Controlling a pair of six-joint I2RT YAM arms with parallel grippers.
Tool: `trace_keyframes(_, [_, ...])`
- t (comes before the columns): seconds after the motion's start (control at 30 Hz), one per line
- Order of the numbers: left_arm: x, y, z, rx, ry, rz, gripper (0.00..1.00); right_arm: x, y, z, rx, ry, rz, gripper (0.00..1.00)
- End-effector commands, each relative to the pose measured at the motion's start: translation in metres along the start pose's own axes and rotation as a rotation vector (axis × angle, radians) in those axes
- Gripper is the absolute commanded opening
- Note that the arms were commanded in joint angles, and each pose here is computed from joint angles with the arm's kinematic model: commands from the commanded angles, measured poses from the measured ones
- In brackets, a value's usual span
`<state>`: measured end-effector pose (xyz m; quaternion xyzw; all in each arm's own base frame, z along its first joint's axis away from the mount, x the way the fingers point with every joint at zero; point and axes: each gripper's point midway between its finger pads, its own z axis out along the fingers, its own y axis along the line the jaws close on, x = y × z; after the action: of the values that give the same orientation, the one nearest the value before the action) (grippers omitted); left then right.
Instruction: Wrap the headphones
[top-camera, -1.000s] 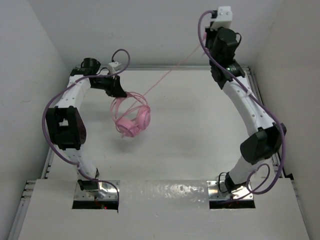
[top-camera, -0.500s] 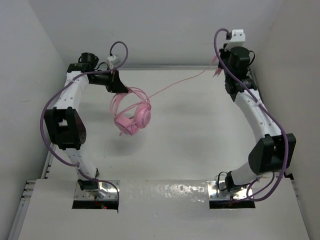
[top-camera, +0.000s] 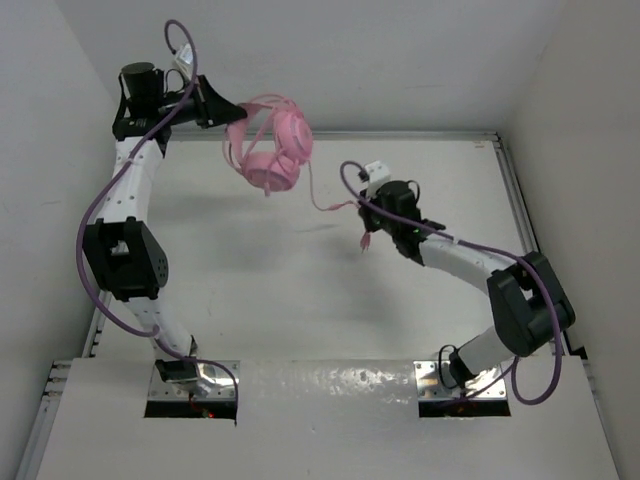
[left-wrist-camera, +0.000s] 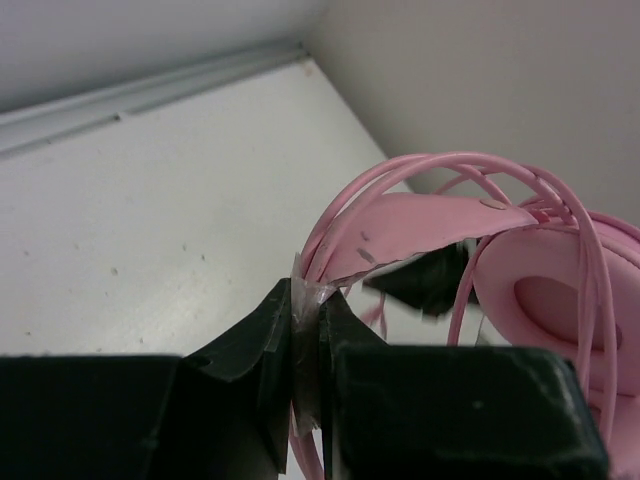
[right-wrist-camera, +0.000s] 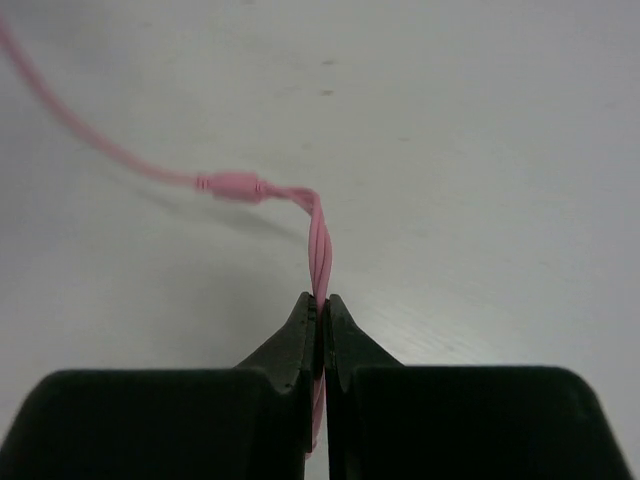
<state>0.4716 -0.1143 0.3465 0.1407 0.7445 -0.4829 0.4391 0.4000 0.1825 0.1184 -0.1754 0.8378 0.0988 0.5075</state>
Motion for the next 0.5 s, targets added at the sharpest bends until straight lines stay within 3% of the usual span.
trace_keyframes(0.0, [-0.072, -0.034, -0.026, 0.020, -0.236, -0.122, 0.00, -0.033, 0.053, -0.008, -0.093, -0.176, 0.023, 0.00])
trace_keyframes(0.13, [-0.084, -0.001, -0.034, -0.144, -0.320, -0.202, 0.00, -0.014, 0.146, -0.022, -0.257, -0.180, -0.070, 0.00])
trace_keyframes(0.23, [-0.083, 0.028, -0.038, -0.271, -0.356, -0.232, 0.00, -0.026, 0.220, -0.037, -0.428, -0.202, -0.174, 0.00])
trace_keyframes(0.3, [-0.076, 0.053, -0.041, -0.385, -0.361, -0.237, 0.00, -0.010, 0.269, -0.051, -0.558, -0.147, -0.281, 0.00])
trace_keyframes(0.47, [-0.065, 0.093, -0.053, -0.591, -0.354, -0.153, 0.00, -0.052, 0.358, -0.097, -0.847, -0.193, -0.345, 0.00])
